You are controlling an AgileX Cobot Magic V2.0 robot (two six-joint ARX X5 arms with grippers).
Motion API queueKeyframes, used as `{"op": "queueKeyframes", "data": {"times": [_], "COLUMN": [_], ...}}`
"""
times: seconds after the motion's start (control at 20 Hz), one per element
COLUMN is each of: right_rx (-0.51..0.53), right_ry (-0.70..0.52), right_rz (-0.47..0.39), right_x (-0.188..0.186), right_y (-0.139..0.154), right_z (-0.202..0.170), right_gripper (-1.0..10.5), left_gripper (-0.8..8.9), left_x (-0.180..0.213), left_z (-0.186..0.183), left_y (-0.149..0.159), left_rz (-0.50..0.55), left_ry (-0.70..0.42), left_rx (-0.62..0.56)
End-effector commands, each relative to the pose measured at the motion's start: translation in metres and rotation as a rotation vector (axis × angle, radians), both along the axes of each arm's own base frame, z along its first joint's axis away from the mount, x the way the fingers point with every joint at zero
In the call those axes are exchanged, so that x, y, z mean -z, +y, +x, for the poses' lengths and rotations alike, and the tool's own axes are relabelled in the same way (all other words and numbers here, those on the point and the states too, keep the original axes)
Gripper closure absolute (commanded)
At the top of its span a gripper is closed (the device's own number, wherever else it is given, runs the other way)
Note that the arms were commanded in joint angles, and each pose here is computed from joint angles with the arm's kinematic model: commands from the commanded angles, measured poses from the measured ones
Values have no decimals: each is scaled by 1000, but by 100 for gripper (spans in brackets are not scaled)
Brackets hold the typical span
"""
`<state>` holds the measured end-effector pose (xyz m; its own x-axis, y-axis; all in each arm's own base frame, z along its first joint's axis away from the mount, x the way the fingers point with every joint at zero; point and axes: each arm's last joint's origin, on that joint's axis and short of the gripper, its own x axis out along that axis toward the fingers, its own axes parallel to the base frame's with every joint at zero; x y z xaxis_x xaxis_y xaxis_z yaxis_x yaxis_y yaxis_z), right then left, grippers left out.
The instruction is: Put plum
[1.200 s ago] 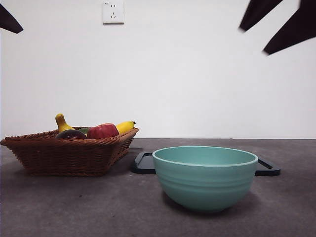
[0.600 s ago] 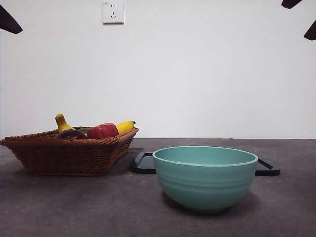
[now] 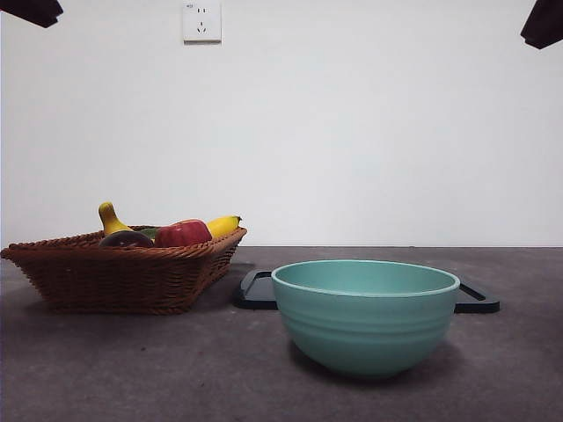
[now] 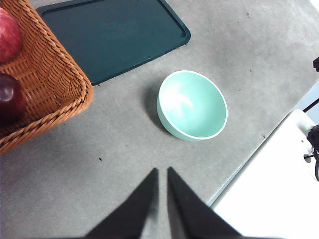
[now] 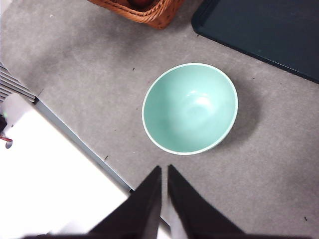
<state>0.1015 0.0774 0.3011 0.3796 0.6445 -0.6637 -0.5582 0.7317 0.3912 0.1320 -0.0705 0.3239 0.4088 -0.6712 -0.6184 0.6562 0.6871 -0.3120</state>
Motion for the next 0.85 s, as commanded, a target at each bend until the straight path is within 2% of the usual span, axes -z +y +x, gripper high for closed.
{"op": "queueKeyframes", "data": {"times": [0.05, 0.85], "right_rx": [-16, -16], "right_ry": [-23, -24], "right_rz": [7, 7], "right_x": [-5, -5], "right_y": [2, 2], "right_z": [0, 0], "right_gripper": [942, 942], "left_gripper": [806, 806], "left_x": [-2, -5], "left_z": [1, 0], "left_y": [-2, -1], "left_rz": [-7, -16], "left_ry": [-8, -32], "left_rx": [9, 9]}}
